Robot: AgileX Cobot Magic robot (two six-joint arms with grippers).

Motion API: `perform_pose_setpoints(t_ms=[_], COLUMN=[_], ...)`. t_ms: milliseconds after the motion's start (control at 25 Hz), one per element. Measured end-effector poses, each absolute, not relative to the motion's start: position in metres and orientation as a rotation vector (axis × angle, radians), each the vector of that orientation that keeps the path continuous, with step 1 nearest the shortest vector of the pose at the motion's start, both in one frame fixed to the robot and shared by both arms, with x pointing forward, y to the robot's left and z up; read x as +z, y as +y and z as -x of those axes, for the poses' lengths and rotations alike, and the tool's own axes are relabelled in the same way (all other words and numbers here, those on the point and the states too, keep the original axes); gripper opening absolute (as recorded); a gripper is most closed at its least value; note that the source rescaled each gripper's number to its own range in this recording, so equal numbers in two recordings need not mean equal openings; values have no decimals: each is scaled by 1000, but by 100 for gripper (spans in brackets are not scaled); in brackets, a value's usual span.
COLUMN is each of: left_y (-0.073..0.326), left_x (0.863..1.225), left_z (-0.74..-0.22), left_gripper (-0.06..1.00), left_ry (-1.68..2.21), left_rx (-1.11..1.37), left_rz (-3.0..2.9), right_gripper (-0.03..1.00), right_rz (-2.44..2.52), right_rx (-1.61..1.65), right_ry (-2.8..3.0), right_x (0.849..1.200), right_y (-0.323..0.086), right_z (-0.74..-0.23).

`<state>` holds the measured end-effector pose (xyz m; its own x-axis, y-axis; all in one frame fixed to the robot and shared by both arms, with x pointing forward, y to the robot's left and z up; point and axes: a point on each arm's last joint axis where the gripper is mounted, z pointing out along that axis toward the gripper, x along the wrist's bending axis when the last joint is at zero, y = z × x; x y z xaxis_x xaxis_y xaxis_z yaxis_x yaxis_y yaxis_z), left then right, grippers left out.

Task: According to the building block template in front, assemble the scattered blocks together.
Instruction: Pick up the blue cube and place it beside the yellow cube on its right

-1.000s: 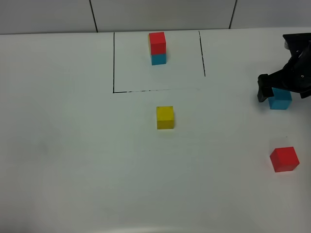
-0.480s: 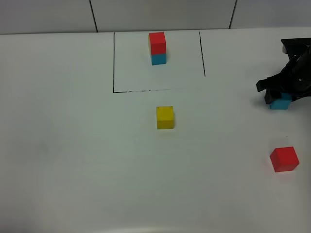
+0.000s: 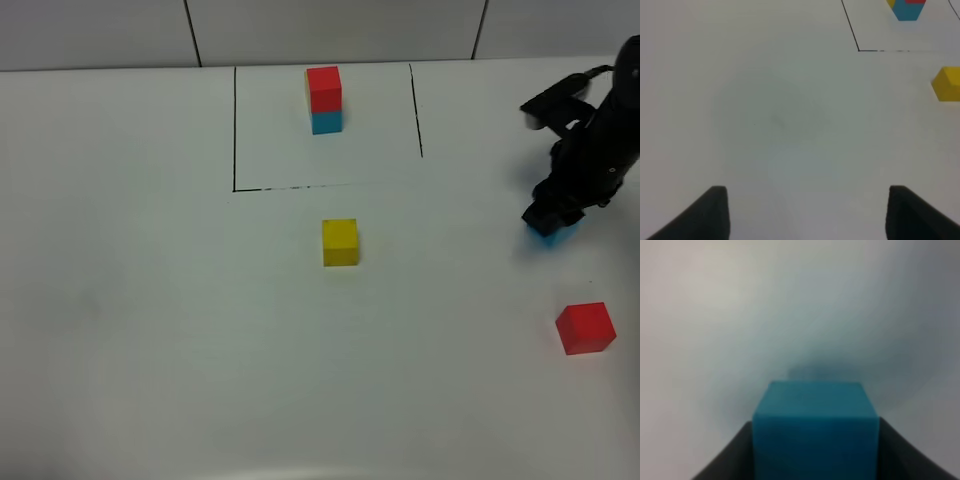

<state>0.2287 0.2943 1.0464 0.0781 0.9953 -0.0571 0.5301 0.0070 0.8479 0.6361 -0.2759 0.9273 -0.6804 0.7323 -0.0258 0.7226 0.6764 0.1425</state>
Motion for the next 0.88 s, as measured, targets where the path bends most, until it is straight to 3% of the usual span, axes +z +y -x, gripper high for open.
perform_pose_setpoints(t_ms=[240,440,880], left_y=[294,294,294], left_x=[1046,1046,1046], left_z=[-229,-229,-229], left_gripper=[42,42,42], left_ry=[1545,1545,1545], left_rx=[798,798,798], left_rz=[-1619,-1619,-1619], right_gripper=[1,1,1], right_rz=[-523,-134,75], right_rx=[77,5,125], right_ry=[2971,3008,3095], right_x=[943,945,928], right_y=[-199,-161,-112], right_z=[-631,-633,-646])
